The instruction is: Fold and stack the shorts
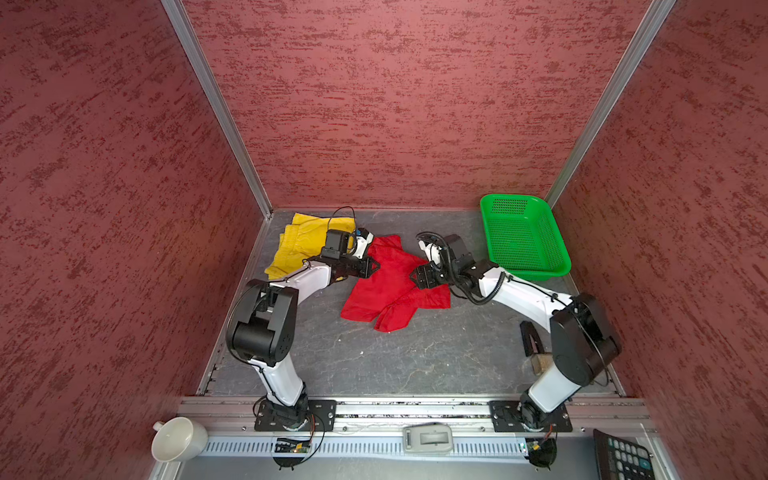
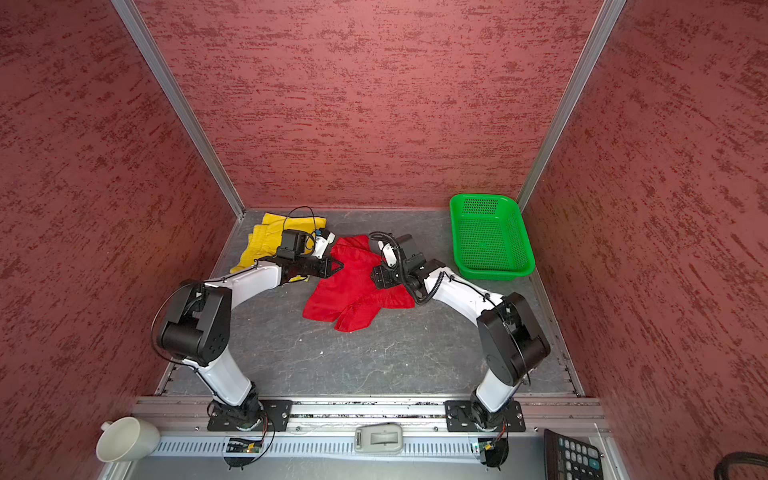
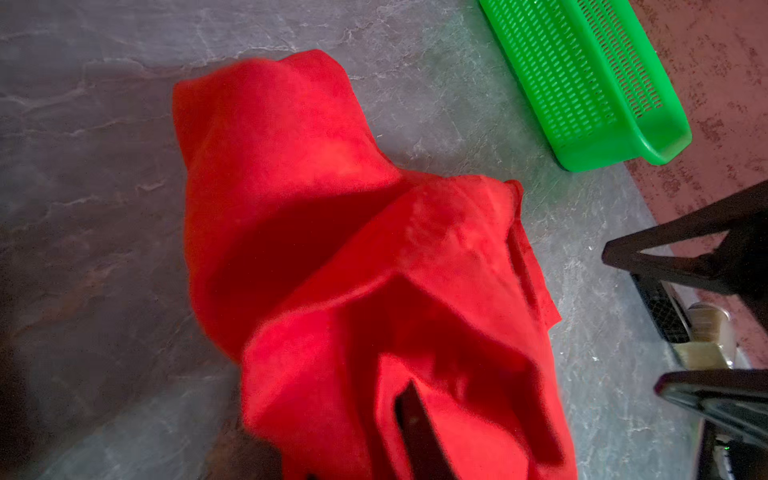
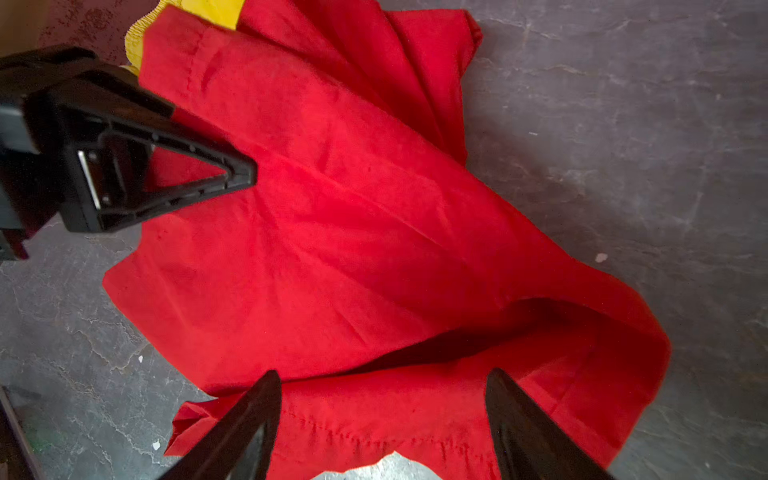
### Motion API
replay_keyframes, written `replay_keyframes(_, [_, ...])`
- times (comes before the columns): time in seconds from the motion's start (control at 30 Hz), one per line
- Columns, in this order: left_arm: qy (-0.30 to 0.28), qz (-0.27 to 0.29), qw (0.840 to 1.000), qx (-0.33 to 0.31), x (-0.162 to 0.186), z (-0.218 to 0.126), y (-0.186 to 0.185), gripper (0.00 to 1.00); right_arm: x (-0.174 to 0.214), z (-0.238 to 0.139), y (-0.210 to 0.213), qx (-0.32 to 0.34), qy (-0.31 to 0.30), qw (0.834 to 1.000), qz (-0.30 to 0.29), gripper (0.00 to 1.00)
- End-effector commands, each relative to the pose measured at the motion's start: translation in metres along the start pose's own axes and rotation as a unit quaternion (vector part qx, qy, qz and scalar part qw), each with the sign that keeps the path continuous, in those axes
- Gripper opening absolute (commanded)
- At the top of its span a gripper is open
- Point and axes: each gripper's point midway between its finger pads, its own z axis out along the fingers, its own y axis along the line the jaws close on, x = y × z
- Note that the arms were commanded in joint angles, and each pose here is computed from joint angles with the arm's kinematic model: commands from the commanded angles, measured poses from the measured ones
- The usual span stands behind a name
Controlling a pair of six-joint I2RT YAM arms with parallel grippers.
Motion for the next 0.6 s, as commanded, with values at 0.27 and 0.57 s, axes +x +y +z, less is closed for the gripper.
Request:
replay_keyframes(0.27, [-0.114, 0.205, 0.970, -0.060, -0.136, -0.151, -0.134, 0.00, -0.014, -0.052, 0.012, -0.019, -0.104, 0.992, -0.064, 0.79])
replay_keyframes(0.57, [-0.136, 0.150, 0.979, -0.030, -0.151, -0.155, -0.185, 0.00, -0.035, -0.105, 0.049, -0.100, -0.204, 0.970, -0.083, 0.81])
